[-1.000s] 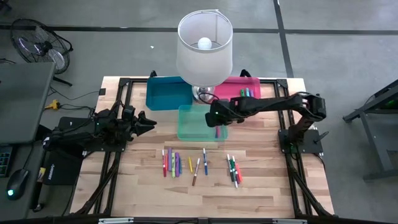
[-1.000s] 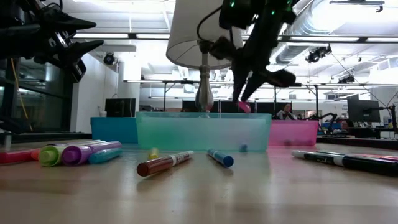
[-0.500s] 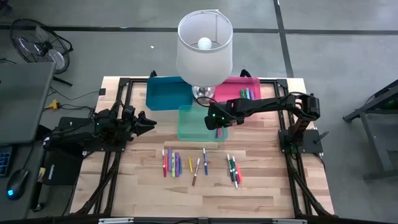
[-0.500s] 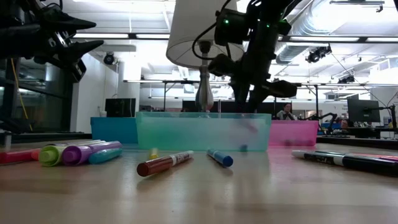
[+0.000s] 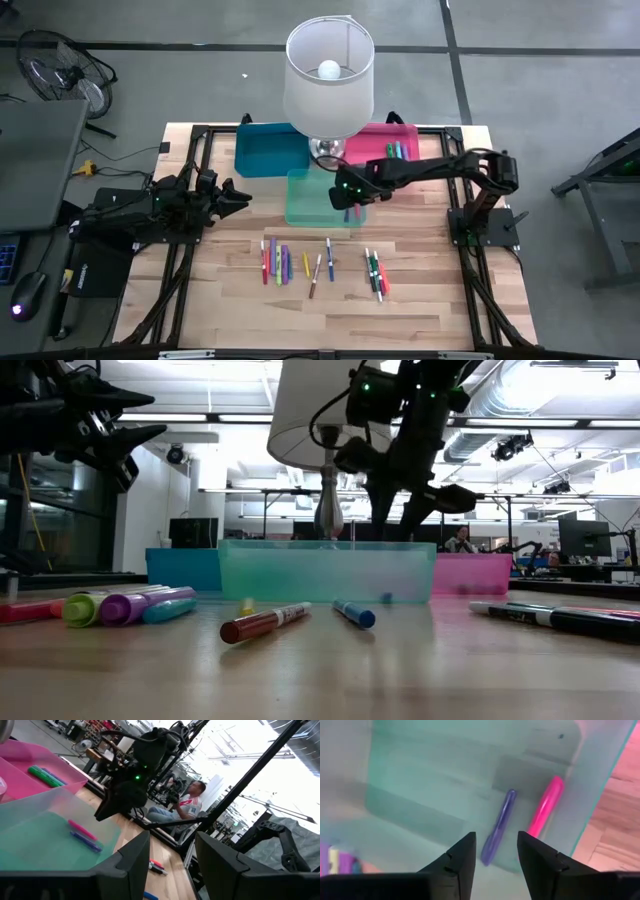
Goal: Pick & Place Markers
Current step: Put the right orange pen into the green bin
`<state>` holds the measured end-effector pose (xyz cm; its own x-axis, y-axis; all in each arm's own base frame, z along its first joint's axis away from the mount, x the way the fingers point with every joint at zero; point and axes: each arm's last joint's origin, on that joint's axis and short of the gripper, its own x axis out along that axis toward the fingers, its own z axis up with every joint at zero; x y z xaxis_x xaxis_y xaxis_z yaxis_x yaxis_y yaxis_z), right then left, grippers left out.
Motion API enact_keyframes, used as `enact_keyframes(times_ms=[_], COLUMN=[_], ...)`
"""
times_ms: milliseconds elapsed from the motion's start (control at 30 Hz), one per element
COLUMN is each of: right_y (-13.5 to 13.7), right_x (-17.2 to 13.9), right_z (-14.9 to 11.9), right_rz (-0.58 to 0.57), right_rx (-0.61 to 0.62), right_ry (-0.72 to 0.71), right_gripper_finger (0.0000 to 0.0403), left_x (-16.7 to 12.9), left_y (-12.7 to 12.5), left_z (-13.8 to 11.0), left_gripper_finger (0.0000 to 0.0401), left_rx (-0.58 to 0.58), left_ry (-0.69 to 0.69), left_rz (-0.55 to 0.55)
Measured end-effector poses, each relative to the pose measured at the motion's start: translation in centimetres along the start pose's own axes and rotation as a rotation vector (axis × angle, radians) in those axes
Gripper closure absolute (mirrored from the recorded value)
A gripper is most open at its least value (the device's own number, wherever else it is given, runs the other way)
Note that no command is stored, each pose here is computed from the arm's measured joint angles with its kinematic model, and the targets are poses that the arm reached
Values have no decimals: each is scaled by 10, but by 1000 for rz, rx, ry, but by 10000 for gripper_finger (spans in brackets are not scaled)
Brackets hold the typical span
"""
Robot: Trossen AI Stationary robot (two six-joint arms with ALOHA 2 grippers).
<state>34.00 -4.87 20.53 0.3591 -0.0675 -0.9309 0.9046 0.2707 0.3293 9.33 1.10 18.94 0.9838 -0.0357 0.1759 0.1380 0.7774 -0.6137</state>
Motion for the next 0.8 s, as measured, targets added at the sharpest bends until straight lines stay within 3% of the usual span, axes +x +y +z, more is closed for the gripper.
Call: enact_keyframes(times_ms=[367, 800], right_y=[11, 8], right_x=[-7, -13], right_z=[-33, -91], right_rz=[41, -116], right_rx=[-20, -6], right_ry=[124, 251], right_gripper_finger=[265, 265], left_x=[0, 0], left_y=[0, 0], left_z=[0, 0], left_gripper_finger=[245, 245], left_rx=[1, 1], left_ry=[0, 0], left_rz=[-1, -1])
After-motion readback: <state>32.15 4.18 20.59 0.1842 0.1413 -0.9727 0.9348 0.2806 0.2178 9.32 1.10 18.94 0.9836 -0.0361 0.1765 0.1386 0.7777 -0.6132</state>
